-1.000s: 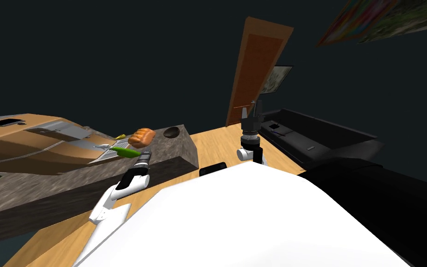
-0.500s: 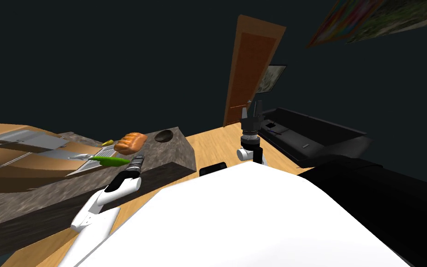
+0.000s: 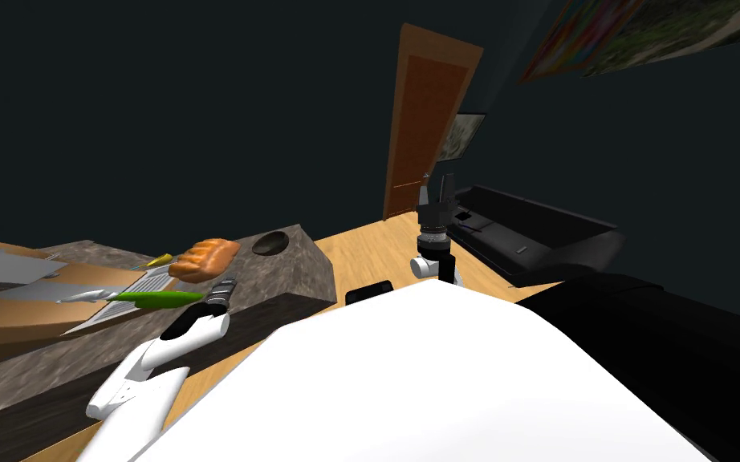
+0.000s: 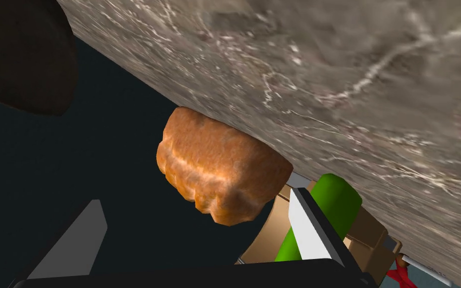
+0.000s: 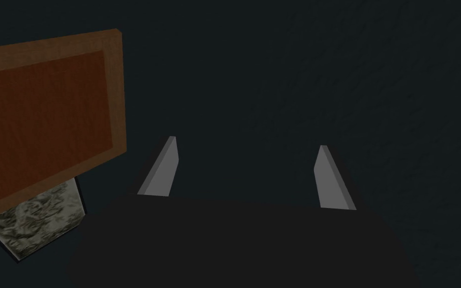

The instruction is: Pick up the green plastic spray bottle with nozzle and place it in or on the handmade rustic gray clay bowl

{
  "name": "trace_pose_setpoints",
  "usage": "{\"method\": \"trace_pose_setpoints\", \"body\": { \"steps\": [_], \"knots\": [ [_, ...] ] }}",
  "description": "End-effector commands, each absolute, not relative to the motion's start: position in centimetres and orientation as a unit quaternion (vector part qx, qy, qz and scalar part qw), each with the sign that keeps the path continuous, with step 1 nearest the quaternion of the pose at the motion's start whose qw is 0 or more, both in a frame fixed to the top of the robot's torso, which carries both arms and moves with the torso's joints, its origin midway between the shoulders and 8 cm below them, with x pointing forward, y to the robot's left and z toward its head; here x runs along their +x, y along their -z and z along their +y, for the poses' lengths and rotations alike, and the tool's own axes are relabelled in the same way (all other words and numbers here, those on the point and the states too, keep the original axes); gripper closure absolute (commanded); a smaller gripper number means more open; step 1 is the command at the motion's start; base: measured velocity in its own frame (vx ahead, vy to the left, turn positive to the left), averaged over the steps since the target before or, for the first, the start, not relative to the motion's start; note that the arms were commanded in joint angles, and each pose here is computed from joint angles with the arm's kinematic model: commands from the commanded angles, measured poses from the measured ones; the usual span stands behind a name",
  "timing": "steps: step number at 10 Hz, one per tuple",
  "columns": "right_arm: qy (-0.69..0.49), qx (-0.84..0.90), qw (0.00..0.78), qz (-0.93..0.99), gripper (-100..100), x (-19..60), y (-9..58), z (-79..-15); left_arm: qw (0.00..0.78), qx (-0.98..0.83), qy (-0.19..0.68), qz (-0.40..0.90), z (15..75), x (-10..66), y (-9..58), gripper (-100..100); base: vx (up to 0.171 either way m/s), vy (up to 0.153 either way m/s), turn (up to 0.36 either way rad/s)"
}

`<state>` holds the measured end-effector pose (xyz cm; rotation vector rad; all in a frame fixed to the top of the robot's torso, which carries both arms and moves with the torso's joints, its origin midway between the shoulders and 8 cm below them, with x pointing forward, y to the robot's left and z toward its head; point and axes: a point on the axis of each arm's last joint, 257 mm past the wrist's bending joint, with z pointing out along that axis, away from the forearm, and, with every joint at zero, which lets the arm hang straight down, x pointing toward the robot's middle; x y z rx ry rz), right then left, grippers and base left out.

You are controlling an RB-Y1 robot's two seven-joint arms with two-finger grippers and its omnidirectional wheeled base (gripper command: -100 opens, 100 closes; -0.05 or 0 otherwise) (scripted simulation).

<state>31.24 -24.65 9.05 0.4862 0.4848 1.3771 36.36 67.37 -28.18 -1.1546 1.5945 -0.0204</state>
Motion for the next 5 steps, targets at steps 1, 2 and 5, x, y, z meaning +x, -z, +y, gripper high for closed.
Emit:
{"method": "trace_pose_setpoints", "body": {
  "steps": [1,2,5],
  "knots": [
    [-0.623,0.220,0.718,0.219,0,31.2,-9.1,-24.7,0.539,-0.503,-0.014,0.676,69.3,34.5,29.3,-100,0.078,-0.066,-0.092],
    [-0.623,0.220,0.718,0.219,0,31.2,-9.1,-24.7,0.531,-0.511,-0.040,0.675,71.6,33.2,28.7,-100,0.100,-0.089,-0.141],
    [-0.623,0.220,0.718,0.219,0,31.2,-9.1,-24.7,0.510,-0.532,-0.077,0.672,74.8,30.2,29.4,-100,0.066,-0.042,-0.056]
  ]
}}
